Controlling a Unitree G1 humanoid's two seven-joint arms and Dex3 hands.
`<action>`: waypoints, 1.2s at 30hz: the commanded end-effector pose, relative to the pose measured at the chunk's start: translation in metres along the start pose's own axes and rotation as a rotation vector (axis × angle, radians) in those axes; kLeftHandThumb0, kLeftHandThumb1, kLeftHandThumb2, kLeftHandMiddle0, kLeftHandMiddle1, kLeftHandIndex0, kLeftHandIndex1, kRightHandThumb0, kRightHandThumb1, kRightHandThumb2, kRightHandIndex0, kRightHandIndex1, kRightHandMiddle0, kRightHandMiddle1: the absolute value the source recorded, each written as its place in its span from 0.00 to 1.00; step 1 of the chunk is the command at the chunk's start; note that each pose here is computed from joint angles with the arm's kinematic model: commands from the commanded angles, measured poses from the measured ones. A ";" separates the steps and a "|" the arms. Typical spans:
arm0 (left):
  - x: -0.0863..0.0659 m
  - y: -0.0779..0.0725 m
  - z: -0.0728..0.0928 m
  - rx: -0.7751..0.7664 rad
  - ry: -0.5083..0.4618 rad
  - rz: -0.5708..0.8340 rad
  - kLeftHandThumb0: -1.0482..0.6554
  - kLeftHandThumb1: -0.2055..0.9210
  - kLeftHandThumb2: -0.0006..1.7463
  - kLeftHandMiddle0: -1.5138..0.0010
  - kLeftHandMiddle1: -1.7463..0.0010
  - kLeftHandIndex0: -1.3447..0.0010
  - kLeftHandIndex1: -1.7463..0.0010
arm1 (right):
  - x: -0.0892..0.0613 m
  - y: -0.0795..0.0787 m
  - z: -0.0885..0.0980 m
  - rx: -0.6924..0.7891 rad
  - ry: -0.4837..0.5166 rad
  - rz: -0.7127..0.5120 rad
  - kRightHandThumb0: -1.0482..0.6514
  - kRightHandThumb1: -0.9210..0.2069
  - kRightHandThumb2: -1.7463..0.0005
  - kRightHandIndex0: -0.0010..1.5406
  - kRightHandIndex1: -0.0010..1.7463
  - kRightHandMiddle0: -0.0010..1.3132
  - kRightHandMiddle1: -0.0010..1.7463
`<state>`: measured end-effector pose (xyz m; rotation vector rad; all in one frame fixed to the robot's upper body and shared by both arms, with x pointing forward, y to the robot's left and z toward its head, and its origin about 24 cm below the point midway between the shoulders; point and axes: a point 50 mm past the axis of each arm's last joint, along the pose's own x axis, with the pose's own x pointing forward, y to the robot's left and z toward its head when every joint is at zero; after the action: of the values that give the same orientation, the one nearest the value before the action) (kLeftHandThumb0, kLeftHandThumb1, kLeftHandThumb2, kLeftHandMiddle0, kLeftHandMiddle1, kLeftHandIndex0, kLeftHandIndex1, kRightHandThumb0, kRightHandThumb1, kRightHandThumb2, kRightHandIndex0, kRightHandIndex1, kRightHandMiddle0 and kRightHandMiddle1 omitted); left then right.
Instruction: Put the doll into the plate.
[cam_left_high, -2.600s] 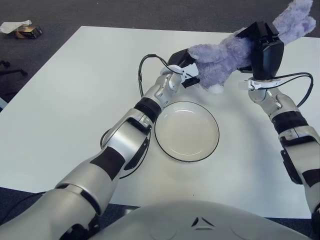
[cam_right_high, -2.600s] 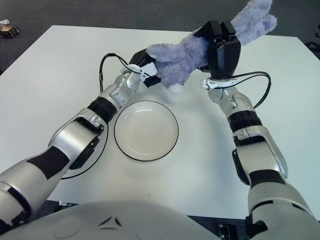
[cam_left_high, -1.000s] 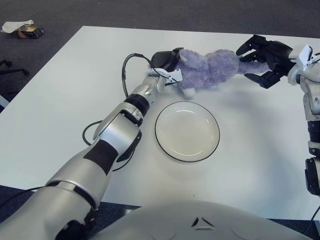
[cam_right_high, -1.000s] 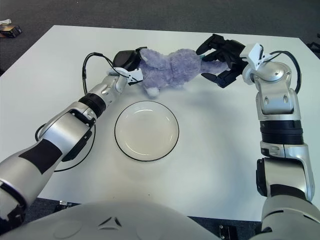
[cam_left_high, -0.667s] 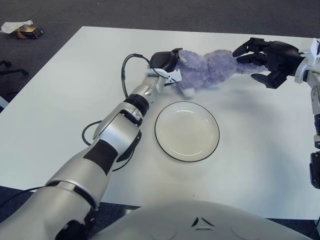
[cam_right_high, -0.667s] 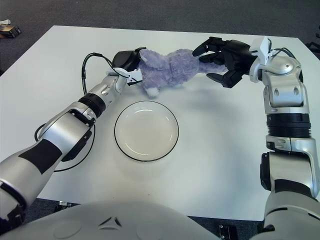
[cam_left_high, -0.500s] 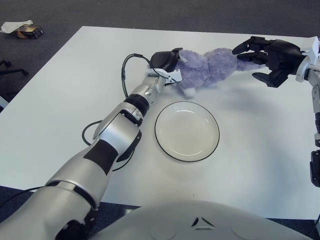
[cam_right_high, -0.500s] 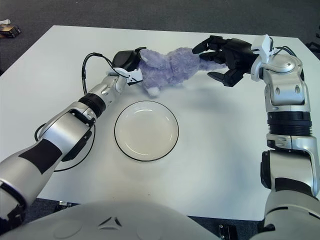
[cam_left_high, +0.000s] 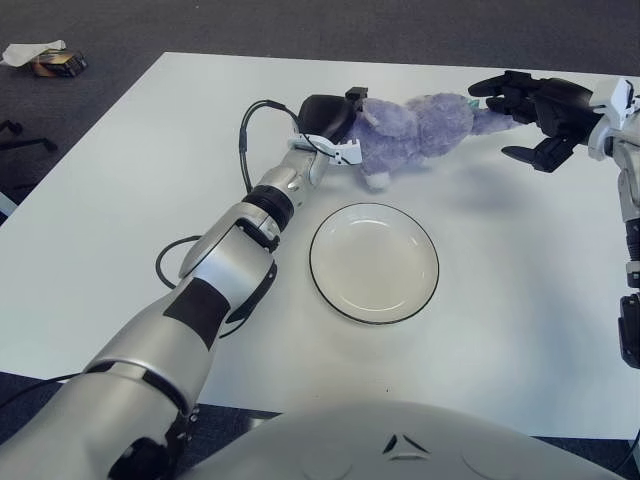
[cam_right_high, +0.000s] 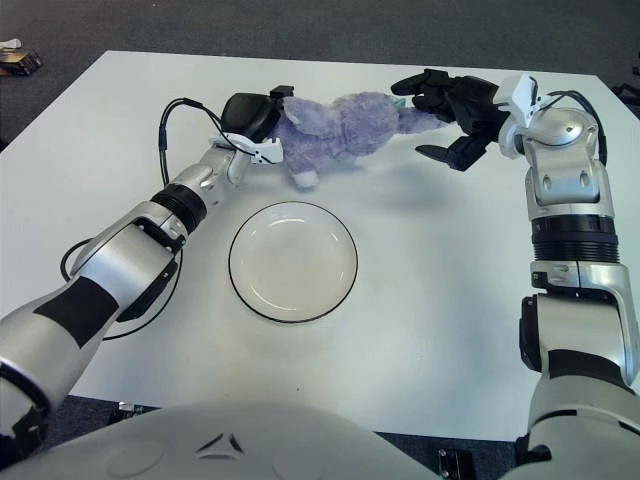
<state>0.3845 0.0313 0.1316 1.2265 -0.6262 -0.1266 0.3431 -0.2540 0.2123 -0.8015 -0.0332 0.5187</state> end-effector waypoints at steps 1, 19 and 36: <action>0.004 0.008 0.003 0.044 -0.041 0.055 0.29 0.32 0.87 0.09 0.00 0.44 0.00 | 0.000 -0.006 0.009 -0.091 -0.030 -0.040 0.24 0.62 0.41 0.00 0.00 0.00 0.03; 0.005 0.018 0.015 0.167 -0.163 0.155 0.30 0.37 0.83 0.08 0.00 0.48 0.00 | -0.001 -0.020 0.031 -0.306 -0.055 -0.293 0.07 0.45 0.57 0.00 0.00 0.00 0.00; 0.008 0.025 0.026 0.118 -0.163 0.154 0.31 0.39 0.82 0.10 0.00 0.49 0.00 | 0.009 0.000 0.026 -0.478 0.012 -0.305 0.00 0.30 0.67 0.03 0.01 0.00 0.15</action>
<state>0.3724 0.0138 0.1596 1.3067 -0.8920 -0.0688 0.3442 -0.2370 0.2365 -1.2100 -0.2795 0.2072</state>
